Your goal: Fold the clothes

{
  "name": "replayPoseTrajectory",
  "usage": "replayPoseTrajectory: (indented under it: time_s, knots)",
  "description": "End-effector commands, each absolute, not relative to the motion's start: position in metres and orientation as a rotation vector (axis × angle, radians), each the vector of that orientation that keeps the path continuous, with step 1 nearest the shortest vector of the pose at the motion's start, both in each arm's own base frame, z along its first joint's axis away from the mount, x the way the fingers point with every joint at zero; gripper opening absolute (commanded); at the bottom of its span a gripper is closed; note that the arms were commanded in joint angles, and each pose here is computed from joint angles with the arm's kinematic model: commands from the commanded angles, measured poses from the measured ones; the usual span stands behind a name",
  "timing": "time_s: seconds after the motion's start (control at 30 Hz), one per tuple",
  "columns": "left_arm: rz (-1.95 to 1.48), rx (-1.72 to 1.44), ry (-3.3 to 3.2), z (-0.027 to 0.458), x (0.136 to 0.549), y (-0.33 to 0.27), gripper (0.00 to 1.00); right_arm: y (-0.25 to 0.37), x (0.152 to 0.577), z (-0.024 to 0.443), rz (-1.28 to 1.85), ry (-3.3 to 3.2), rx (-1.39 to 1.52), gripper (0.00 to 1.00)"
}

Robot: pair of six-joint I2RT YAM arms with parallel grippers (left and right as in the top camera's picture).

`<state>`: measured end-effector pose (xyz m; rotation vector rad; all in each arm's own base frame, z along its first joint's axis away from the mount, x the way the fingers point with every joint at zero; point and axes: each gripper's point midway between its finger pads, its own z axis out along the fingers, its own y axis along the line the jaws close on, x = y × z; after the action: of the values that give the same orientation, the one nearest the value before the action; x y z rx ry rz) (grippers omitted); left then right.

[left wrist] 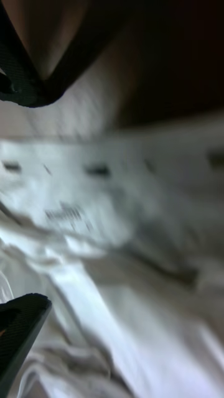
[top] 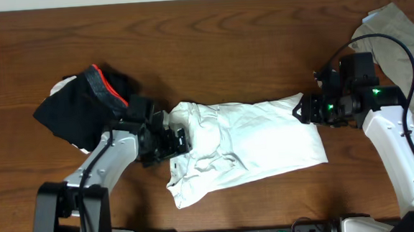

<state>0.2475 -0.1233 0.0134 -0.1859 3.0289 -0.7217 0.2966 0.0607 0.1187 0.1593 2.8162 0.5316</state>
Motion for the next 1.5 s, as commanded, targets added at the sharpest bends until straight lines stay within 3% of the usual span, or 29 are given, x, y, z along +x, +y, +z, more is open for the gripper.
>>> replayPoseTrajectory:
  time_s: [0.0,0.2,0.33,0.47,0.63,0.83,1.1,1.3,1.47]
  knots:
    - [-0.845,-0.080,3.105,-0.007,0.227,-0.138,1.00,0.059,0.299,0.122,0.527,2.806,0.142,0.52]
    - [-0.963,-0.031,3.150,-0.017,0.215,-0.155,0.87,0.059,0.299,0.122,0.527,2.806,0.142,0.51]
    - [-0.962,-0.026,3.149,-0.017,0.215,-0.156,0.65,0.059,0.298,0.122,0.527,2.807,0.142,0.50]
    - [-0.956,-0.024,3.144,-0.018,0.217,-0.155,0.32,0.059,0.298,0.121,0.527,2.809,0.143,0.49]
    - [-0.958,-0.026,3.136,-0.013,0.220,-0.156,0.06,0.059,0.298,0.121,0.527,2.809,0.143,0.49]
    - [-0.905,-0.075,3.121,0.027,0.231,-0.143,0.06,0.059,0.296,0.121,0.526,2.815,0.139,0.48]
    - [-0.441,0.044,3.107,0.119,0.254,-0.088,0.06,0.059,0.298,0.121,0.524,2.810,0.127,0.48]
    - [-0.430,0.149,3.025,0.174,0.269,-0.102,0.06,0.059,0.298,0.121,0.524,2.807,0.127,0.47]
    - [-0.452,0.217,3.001,0.185,0.266,-0.134,0.06,0.059,0.298,0.121,0.524,2.808,0.127,0.46]
